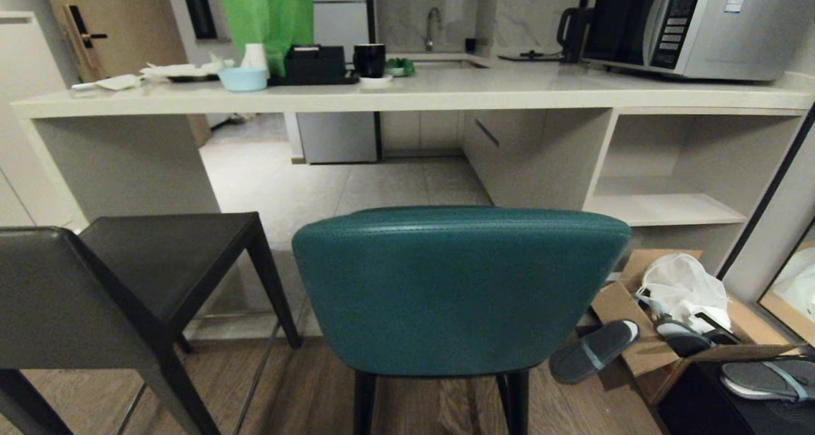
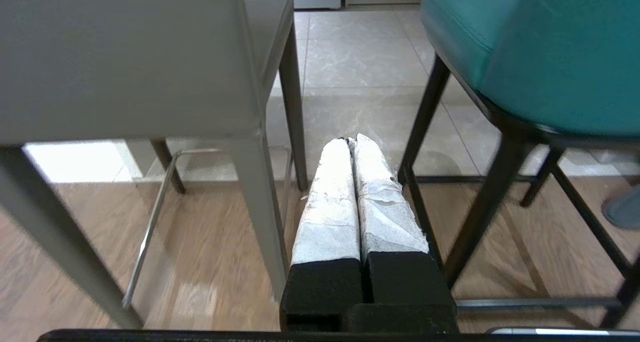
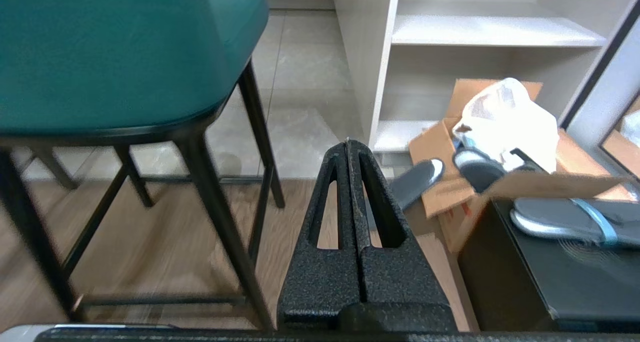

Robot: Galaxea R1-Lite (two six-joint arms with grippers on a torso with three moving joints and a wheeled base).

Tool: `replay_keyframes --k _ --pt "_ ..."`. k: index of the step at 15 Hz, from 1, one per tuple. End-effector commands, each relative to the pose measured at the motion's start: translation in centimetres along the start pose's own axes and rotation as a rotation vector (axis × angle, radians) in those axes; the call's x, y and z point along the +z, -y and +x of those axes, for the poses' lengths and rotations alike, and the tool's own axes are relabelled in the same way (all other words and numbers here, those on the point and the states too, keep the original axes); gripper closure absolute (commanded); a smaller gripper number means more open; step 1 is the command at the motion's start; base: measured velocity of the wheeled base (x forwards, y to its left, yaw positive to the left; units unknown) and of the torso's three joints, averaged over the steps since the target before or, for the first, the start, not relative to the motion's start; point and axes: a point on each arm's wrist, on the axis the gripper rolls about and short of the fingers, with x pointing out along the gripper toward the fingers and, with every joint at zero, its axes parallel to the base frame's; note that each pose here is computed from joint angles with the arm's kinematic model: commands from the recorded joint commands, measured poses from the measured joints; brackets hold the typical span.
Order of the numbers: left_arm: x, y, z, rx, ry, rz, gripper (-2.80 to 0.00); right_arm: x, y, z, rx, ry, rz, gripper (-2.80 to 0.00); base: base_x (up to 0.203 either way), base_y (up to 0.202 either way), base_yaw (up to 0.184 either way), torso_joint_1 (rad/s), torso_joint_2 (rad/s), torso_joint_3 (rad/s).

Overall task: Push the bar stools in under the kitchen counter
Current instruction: Push the gray chair back under the dining table

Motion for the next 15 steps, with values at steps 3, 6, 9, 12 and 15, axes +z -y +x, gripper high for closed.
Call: replay_keyframes --k 3,6,9,12,15 --pt "-0.12 0.00 0.04 0.002 -0.006 -0.002 0.00 -0.01 0.00 0.02 0.001 -0.003 -0.001 0.00 -0.195 0.000 -0.003 0.001 0.00 0.004" --pt "-0.13 0.00 0.04 0.001 -0.006 -0.003 0.00 -0.01 0.00 0.02 0.002 -0.003 -0.001 0.00 -0.070 0.000 0.001 -0.001 0.00 0.002" --pt "-0.12 0.00 0.04 0.000 -0.006 -0.006 0.00 -0.01 0.00 0.02 0.001 -0.003 -0.001 0.00 0.003 0.032 -0.003 0.001 0.00 0.000" --pt "-0.11 0.00 0.04 0.000 -0.005 -0.006 0.00 -0.01 0.00 0.02 0.002 -0.003 -0.001 0.00 0.002 0.174 0.001 0.001 0.00 0.006" --pt "-0.11 0.00 0.04 0.002 -0.005 -0.008 0.00 -0.01 0.00 0.02 0.002 -0.003 -0.001 0.00 0.000 0.200 -0.004 0.002 0.00 0.005"
